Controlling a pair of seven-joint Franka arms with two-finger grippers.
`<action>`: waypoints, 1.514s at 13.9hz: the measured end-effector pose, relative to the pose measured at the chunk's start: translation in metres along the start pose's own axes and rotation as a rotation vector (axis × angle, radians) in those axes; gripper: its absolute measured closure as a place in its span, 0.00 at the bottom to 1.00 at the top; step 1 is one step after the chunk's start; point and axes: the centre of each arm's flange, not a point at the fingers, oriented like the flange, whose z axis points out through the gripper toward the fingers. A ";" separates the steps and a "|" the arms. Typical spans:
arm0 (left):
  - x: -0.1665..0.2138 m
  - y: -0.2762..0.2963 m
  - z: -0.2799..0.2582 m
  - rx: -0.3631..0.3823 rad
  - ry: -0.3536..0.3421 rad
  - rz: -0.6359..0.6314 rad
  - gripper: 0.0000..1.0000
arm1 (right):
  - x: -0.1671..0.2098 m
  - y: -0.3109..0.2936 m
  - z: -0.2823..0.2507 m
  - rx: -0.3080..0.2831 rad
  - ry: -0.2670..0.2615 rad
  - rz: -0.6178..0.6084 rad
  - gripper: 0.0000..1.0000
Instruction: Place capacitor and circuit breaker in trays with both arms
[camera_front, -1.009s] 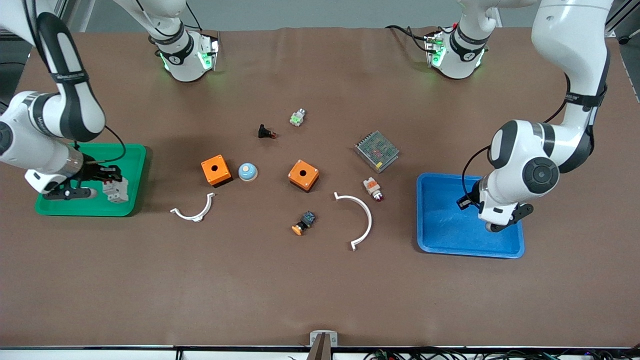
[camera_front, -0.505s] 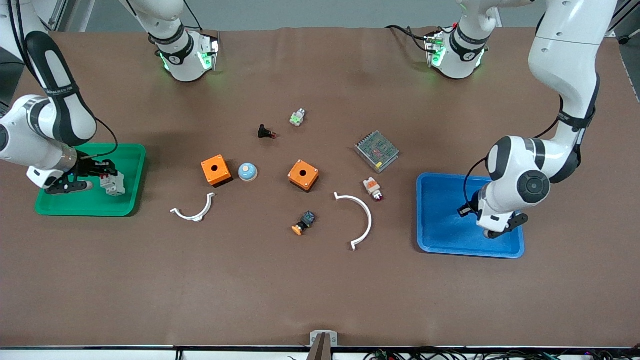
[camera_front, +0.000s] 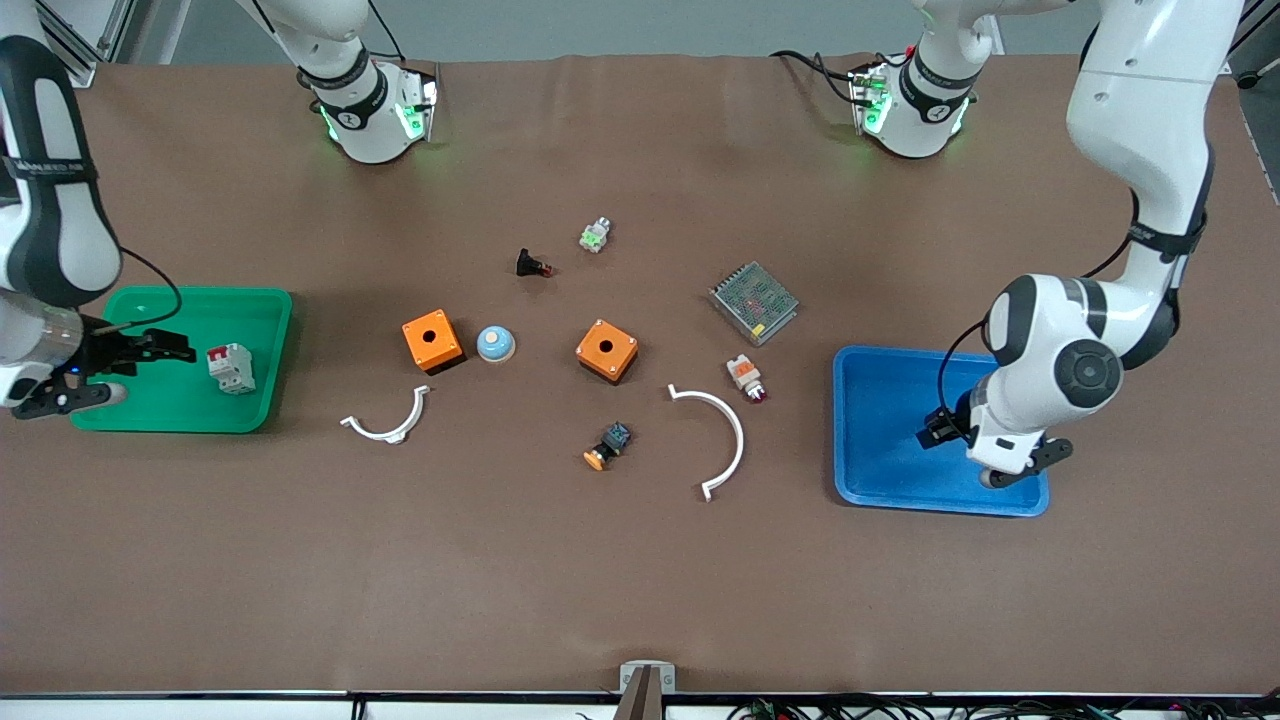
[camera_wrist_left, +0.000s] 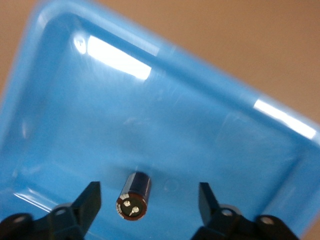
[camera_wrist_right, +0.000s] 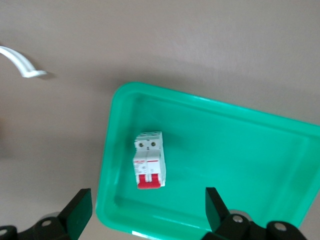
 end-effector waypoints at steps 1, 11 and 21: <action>0.006 0.001 -0.037 -0.009 0.031 0.018 0.00 | 0.007 -0.012 -0.022 0.001 0.002 -0.012 0.00; -0.034 -0.049 -0.339 0.030 0.030 0.316 0.00 | 0.035 -0.147 -0.183 -0.063 0.102 0.183 0.00; -0.091 -0.075 -0.368 0.016 -0.039 0.387 0.00 | 0.048 -0.155 -0.233 -0.071 0.211 0.174 0.00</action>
